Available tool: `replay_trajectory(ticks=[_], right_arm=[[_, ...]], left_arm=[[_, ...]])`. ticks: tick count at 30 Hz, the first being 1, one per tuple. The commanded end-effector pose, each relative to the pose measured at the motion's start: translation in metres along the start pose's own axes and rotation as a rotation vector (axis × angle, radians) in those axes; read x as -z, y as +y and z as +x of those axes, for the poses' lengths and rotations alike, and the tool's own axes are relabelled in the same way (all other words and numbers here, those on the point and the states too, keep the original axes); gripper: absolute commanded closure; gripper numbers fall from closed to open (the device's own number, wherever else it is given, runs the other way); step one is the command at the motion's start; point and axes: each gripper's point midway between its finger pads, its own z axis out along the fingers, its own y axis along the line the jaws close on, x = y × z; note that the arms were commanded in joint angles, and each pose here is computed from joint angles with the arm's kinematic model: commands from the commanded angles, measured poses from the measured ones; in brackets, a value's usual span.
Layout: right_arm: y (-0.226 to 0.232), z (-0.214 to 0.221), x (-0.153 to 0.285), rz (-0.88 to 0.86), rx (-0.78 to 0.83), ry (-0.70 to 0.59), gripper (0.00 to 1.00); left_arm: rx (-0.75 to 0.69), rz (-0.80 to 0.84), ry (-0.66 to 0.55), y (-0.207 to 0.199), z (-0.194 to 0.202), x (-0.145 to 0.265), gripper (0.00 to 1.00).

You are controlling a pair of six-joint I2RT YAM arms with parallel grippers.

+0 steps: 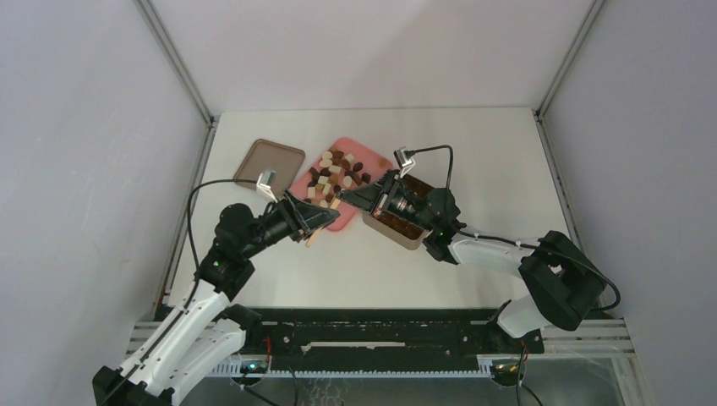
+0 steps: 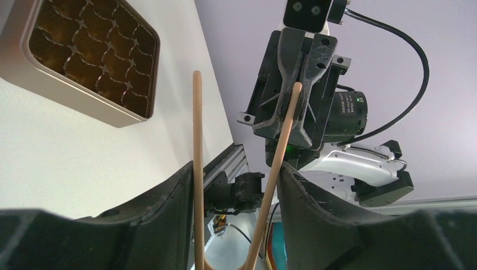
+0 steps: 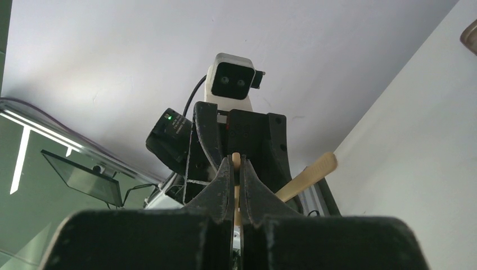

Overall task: Pack the chocolate
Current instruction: Pick up the clamp at the center of the board.

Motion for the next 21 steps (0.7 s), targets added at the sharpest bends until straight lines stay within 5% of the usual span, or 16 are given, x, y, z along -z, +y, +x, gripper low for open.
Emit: replay_trajectory(ticks=[1,6,21], right_arm=[[0.027,-0.011,-0.004,-0.081,0.056,-0.023,1.0],[0.024,-0.009,-0.003,-0.06,0.061,-0.009,0.98],[0.003,-0.011,0.009,0.114,0.149,-0.011,0.6]], left_arm=[[-0.067,0.02,-0.008,-0.004,-0.002,0.003,0.44],[-0.13,-0.038,-0.022,0.004,-0.007,0.005,0.51],[-0.371,-0.226,-0.017,0.025,-0.021,0.016,0.56]])
